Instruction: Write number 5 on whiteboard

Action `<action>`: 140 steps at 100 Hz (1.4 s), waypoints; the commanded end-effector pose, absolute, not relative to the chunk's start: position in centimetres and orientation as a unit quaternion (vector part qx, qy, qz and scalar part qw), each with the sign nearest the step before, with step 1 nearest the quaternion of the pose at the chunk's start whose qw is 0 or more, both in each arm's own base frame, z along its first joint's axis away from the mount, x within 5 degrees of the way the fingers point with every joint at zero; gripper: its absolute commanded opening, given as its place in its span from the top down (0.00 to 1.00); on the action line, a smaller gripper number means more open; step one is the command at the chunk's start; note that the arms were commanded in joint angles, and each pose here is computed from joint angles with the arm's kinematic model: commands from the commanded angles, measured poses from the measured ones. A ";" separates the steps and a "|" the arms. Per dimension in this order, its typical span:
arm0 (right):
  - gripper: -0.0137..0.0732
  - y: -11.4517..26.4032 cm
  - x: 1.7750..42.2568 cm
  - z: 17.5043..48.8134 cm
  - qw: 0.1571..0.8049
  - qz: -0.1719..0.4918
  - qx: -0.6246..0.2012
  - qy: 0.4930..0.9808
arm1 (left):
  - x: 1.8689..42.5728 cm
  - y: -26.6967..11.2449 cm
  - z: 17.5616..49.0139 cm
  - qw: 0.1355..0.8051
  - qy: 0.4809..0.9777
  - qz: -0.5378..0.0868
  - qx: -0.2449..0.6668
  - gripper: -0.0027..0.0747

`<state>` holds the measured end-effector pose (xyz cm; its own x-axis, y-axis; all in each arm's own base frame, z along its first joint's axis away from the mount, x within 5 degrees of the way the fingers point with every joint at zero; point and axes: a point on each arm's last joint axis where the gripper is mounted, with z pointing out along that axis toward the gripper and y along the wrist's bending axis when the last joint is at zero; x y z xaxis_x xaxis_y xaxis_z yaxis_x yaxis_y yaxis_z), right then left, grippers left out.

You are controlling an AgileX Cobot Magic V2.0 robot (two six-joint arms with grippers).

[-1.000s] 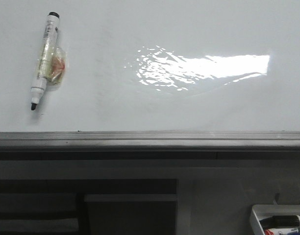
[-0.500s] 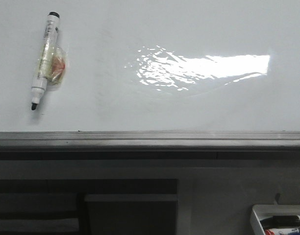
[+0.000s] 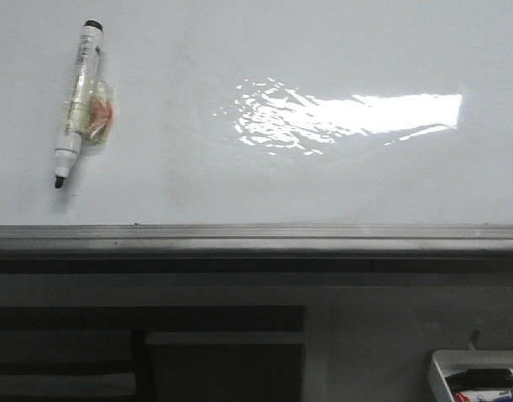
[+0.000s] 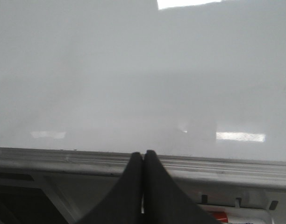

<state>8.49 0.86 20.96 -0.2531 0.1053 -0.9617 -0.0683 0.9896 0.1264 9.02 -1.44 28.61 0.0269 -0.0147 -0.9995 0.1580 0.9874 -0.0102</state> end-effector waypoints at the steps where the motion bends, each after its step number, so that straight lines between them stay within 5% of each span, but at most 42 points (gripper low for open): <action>1: 0.91 0.8 8.9 22.9 0.656 0.070 0.009 0.752 | 10.1 -2.7 31.2 0.731 0.669 -0.112 0.074 0.49; 35: 0.91 0.8 8.9 23.0 0.658 0.070 0.009 0.750 | 13.3 -9.8 28.8 0.610 0.726 -0.268 0.169 0.40; 122: 0.91 0.8 8.9 23.0 0.657 0.070 0.009 0.750 | 18.5 -13.6 23.1 0.551 0.777 -0.284 0.108 0.37; 132: 0.91 0.8 8.9 23.0 0.657 0.070 0.009 0.750 | 19.2 -13.0 22.7 0.551 0.784 -0.270 0.092 0.42; 140: 0.91 0.8 8.9 23.0 0.657 0.077 0.017 0.750 | 19.6 -12.3 22.5 0.549 0.791 -0.258 0.080 0.60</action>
<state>8.53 0.85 21.14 -0.2343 0.1083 -0.9661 -0.0689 0.9894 0.1276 18.59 -12.77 21.53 -0.4198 -0.0901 -0.9031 0.4480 0.8448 -0.2926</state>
